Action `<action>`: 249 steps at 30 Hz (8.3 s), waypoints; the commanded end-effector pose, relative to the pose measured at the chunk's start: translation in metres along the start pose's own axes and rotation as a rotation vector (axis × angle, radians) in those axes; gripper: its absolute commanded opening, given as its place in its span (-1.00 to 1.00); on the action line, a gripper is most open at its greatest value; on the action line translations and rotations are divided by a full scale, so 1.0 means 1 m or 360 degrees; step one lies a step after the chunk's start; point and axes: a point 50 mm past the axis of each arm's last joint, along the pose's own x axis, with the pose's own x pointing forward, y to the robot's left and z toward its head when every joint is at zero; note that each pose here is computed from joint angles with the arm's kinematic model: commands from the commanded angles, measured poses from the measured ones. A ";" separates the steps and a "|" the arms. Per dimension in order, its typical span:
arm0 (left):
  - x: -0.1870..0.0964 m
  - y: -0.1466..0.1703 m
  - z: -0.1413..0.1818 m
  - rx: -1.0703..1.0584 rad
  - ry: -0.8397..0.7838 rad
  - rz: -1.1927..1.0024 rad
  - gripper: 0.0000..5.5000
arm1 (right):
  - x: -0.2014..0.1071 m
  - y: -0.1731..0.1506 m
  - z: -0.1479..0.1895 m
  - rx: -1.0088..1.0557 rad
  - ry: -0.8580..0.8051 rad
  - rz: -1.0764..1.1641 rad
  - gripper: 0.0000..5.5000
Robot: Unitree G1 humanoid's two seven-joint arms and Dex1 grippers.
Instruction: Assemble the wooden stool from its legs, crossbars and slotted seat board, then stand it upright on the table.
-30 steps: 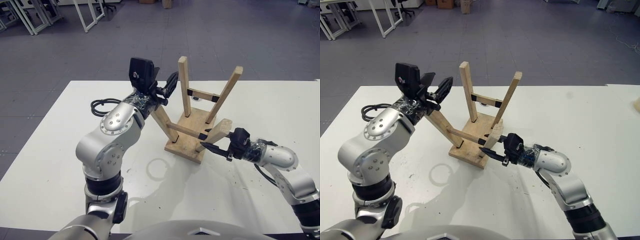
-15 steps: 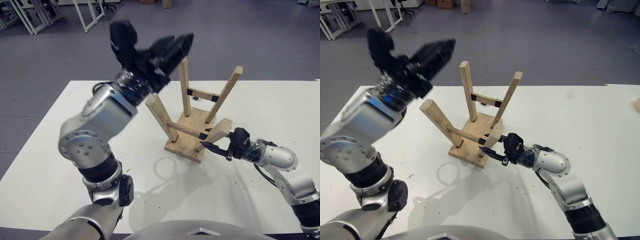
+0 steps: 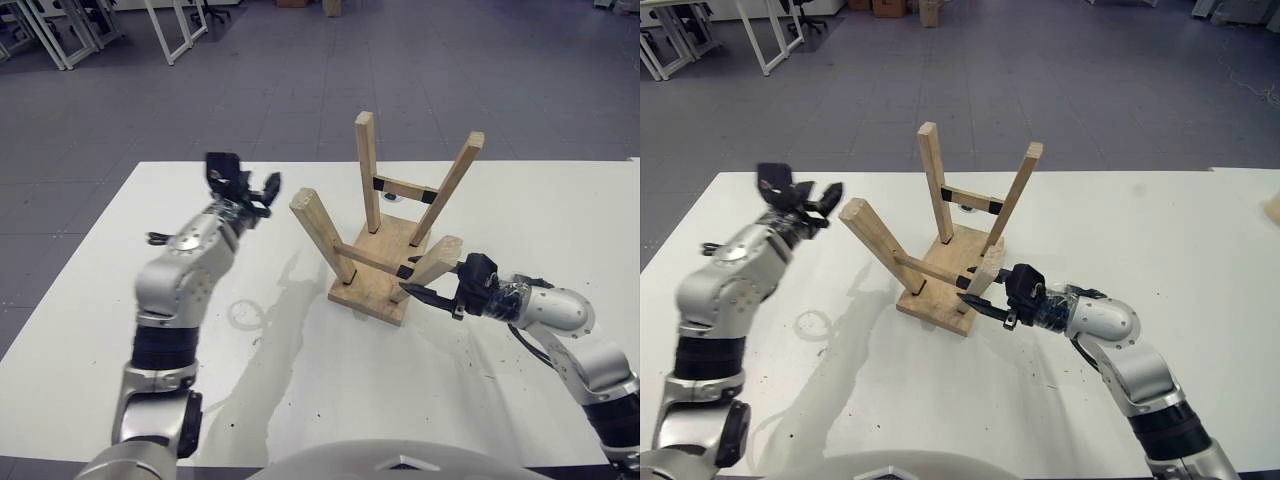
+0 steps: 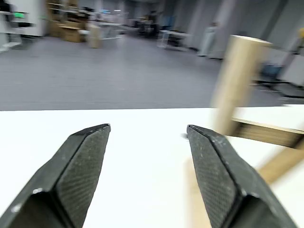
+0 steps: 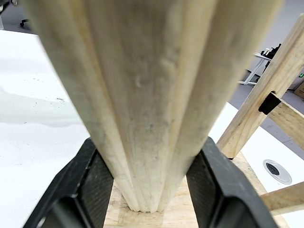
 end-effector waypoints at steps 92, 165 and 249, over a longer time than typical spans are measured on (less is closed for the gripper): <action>-0.053 -0.031 -0.107 0.0368 0.0867 -0.0423 0.08 | 0.038 0.007 0.106 0.0964 -0.0490 -0.1108 0.38; -0.065 -0.010 0.044 0.0430 0.0213 -0.0972 -0.05 | -0.043 -0.121 0.072 0.0286 0.0123 -0.0172 0.37; -0.021 0.121 0.095 -0.1138 0.0184 -0.0794 0.56 | -0.059 -0.087 -0.001 0.1985 0.0121 -0.0151 0.41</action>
